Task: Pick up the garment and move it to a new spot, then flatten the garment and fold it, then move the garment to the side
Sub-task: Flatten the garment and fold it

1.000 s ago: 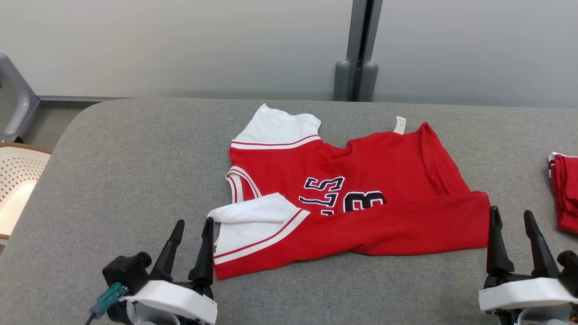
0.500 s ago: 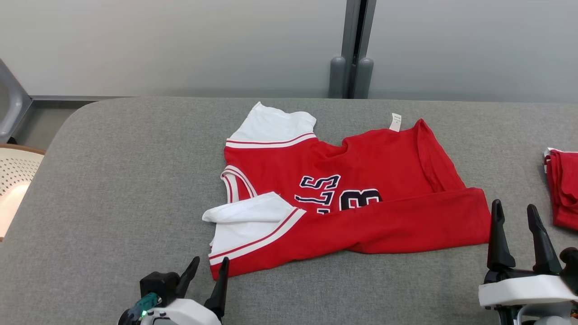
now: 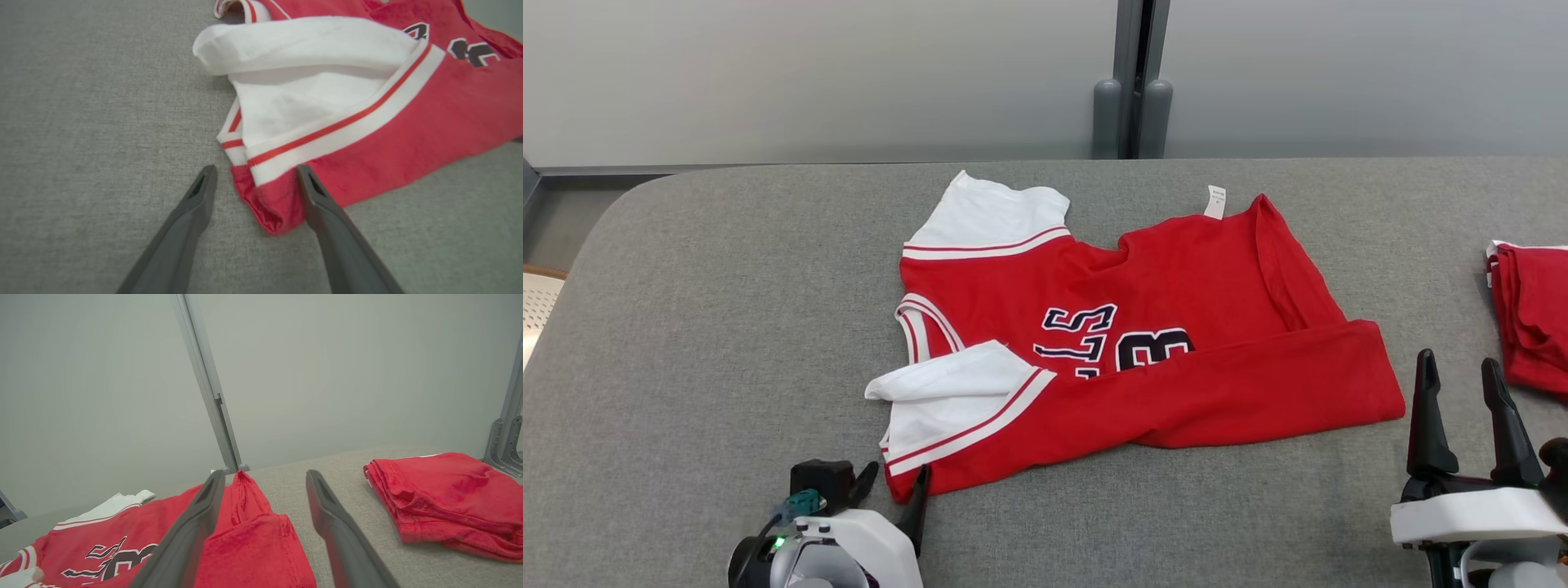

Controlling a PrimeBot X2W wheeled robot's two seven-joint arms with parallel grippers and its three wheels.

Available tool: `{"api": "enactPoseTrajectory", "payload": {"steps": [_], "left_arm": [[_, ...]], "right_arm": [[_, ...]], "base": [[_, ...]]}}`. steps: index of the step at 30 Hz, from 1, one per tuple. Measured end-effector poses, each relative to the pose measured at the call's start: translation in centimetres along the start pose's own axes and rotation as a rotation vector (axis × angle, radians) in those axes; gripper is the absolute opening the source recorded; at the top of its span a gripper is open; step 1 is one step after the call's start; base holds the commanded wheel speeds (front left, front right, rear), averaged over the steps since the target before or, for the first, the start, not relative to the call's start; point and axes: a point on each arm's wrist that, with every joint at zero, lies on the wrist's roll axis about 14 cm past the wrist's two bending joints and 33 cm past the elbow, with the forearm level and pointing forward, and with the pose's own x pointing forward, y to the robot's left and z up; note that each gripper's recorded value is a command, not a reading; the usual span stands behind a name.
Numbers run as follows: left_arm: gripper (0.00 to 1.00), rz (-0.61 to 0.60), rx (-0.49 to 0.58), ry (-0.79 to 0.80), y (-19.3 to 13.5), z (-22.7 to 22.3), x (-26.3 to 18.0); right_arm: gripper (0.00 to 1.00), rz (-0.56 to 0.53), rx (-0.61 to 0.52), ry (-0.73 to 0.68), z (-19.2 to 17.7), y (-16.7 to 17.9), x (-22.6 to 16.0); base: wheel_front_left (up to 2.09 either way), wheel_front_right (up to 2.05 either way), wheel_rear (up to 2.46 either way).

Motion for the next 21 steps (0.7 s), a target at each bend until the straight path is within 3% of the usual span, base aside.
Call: {"api": "enactPoseTrajectory", "payload": {"steps": [1,2,4,8,21], "left_arm": [[1.0,-0.003,0.002,0.011,-0.1,-0.1,0.1],[0.84,-0.014,0.003,0.02,-0.2,-0.2,0.3],[0.0,-0.029,0.005,0.029,-0.5,-0.2,0.4],[0.0,-0.046,-0.002,0.009,-1.1,0.1,0.6],[0.0,0.037,-0.021,-0.109,1.7,2.7,0.3]], "right_arm": [[1.0,-0.004,0.0,0.002,-0.1,-0.1,0.0],[1.0,-0.009,-0.002,0.003,-0.1,-0.3,-0.1],[1.0,-0.02,-0.006,0.011,-0.3,-0.7,-0.1],[1.0,-0.048,-0.005,0.052,-1.7,-1.5,-0.2],[1.0,-0.102,0.085,0.372,-9.0,-1.8,2.2]], "base": [[0.0,0.0,0.0],[0.0,0.0,0.0],[0.0,0.0,0.0],[0.0,0.0,0.0],[0.0,0.0,0.0]]}}
